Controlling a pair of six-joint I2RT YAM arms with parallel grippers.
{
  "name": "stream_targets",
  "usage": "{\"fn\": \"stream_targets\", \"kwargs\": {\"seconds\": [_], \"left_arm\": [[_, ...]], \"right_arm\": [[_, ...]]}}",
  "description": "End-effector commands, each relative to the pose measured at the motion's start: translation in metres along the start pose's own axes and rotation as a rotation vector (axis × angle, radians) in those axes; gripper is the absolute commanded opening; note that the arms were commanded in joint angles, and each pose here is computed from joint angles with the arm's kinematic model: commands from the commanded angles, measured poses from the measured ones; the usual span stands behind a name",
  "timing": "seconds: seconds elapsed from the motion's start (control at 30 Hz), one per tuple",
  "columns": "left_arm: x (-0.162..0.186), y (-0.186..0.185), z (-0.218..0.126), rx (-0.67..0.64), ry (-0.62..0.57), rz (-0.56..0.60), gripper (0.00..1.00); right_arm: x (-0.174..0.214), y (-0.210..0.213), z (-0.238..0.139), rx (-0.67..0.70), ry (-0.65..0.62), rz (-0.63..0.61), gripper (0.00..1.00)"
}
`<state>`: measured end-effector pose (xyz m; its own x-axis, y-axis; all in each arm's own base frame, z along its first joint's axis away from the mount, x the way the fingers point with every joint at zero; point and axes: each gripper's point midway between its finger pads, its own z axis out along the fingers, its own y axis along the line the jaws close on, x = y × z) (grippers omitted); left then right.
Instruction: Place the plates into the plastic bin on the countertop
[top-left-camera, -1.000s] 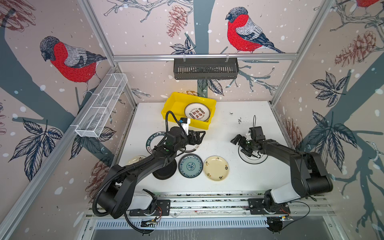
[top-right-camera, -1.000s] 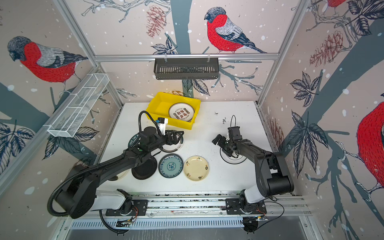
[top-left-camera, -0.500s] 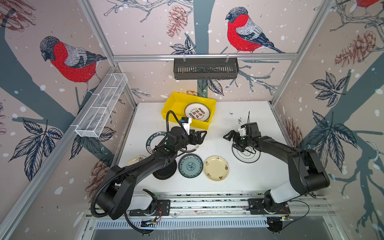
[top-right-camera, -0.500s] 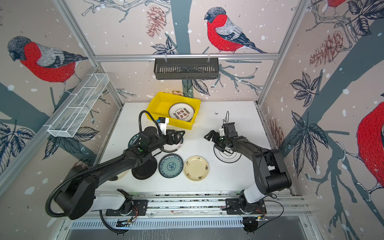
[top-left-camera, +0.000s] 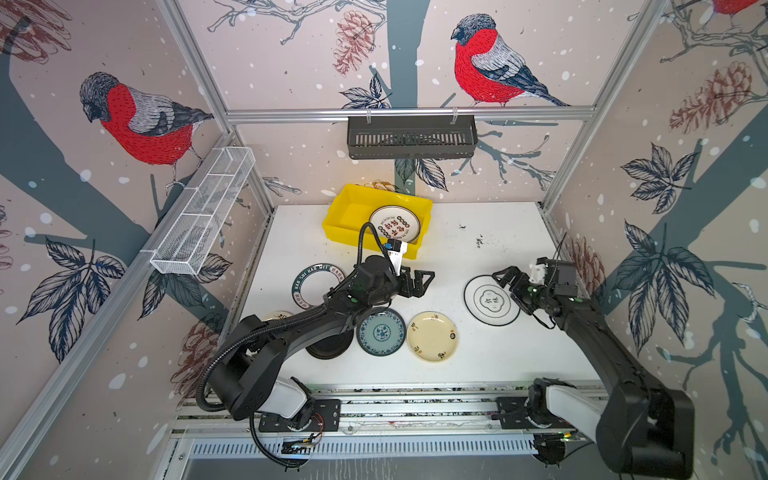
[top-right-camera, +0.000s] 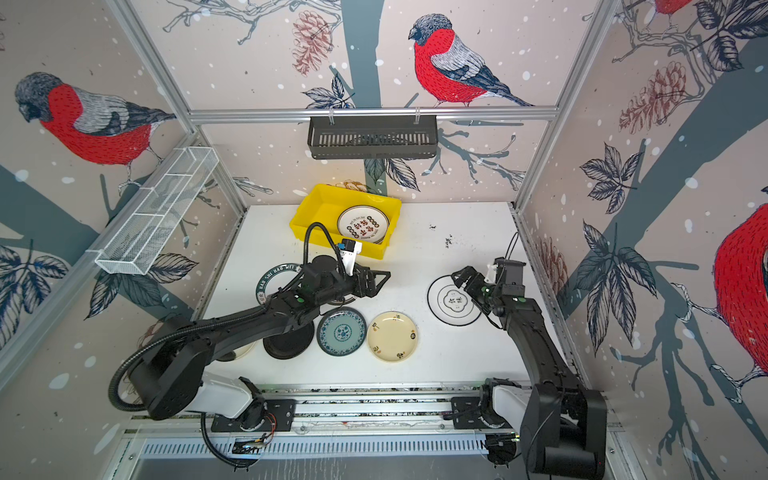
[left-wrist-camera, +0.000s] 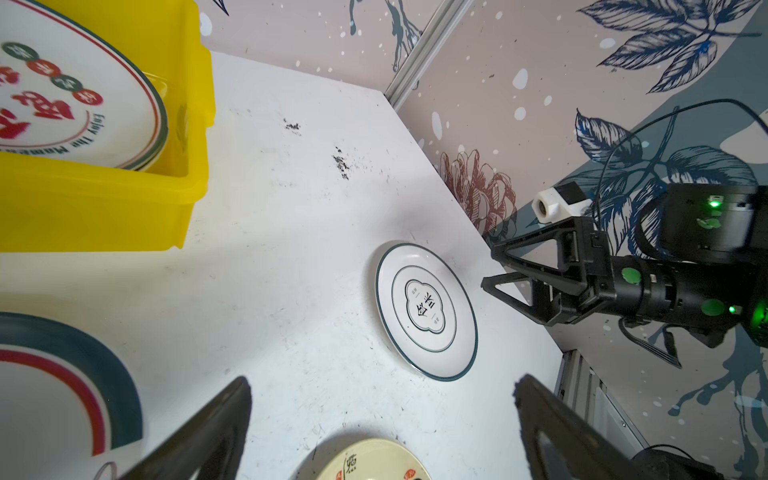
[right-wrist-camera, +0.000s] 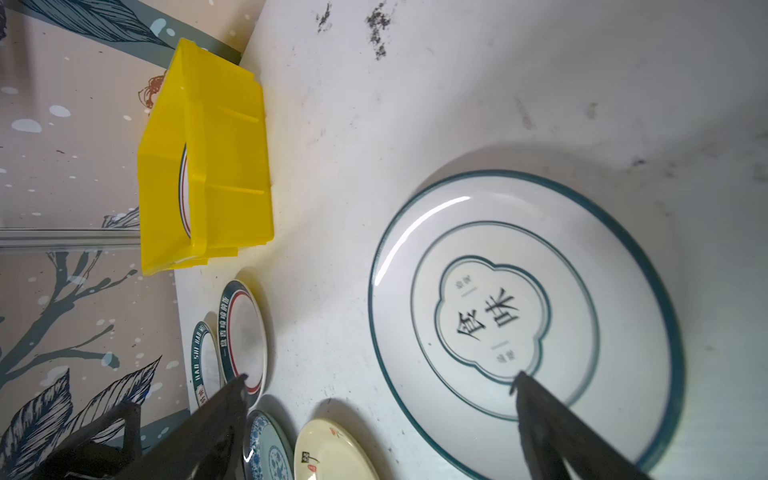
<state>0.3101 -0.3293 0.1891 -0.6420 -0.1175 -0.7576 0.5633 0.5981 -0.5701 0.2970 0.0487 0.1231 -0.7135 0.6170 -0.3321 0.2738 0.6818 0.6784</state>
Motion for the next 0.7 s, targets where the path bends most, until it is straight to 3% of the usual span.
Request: {"fn": "stream_targets", "kwargs": {"seconds": [0.0,0.2,0.47,0.67], "left_arm": [[0.001,-0.003,0.009,0.009,0.000,-0.019,0.97],[0.018,-0.009,0.034,0.047,0.064,-0.033,0.94],[0.038,-0.010,0.061,0.082,0.145,-0.088,0.85],[0.044,-0.016,0.073,0.094,0.173,-0.091,0.83]], "right_arm": [[0.014,-0.022,-0.006,0.061,0.014,0.007,0.99],[0.024,-0.046,-0.010,0.136,0.011,0.022,0.99],[0.034,-0.054,-0.016,0.139,-0.004,0.035,0.99],[0.049,-0.067,-0.009,0.144,0.021,0.068,0.97]]}}
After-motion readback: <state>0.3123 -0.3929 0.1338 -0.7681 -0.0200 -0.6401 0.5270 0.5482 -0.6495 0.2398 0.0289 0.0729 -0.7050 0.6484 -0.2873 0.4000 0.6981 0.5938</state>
